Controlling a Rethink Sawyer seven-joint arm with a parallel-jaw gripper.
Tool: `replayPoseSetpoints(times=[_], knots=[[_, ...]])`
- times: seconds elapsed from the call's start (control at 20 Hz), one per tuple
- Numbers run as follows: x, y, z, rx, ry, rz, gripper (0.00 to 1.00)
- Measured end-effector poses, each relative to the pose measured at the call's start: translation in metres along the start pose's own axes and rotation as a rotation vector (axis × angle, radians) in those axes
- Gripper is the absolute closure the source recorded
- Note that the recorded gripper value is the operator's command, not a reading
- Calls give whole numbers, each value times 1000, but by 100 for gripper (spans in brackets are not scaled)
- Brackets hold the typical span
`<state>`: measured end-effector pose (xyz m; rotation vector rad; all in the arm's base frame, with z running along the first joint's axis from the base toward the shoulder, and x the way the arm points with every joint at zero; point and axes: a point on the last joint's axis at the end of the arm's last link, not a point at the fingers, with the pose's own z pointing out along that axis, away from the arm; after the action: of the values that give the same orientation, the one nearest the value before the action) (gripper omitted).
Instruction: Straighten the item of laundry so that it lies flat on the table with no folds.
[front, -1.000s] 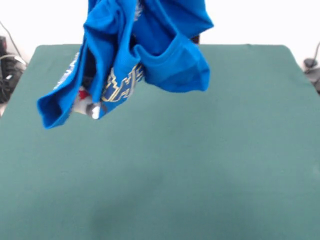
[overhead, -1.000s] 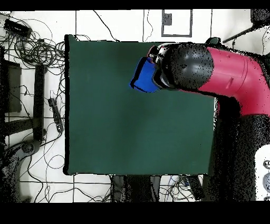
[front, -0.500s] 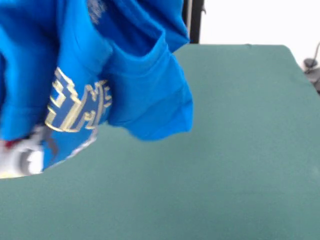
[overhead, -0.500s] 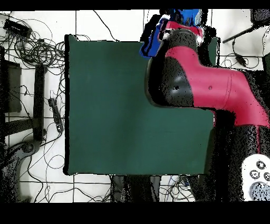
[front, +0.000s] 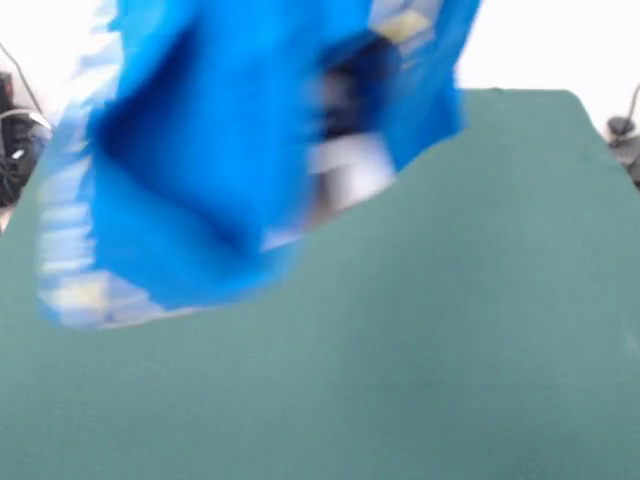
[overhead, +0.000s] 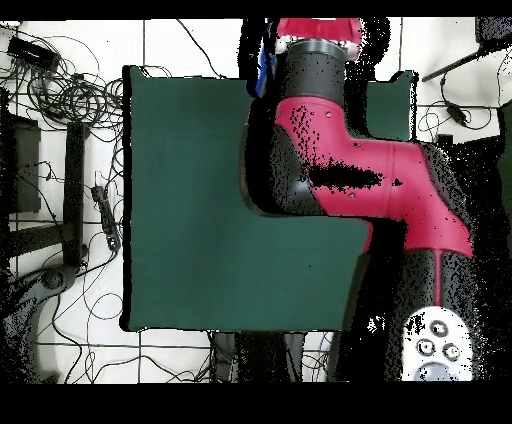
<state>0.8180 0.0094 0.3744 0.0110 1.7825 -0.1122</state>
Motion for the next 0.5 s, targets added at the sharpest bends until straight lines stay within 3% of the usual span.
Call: replayPoseSetpoints(times=[0.2, 0.5], knots=[[-3, 18, -6, 12, -92, 38, 100], [22, 36, -20, 47, -227, 113, 100]])
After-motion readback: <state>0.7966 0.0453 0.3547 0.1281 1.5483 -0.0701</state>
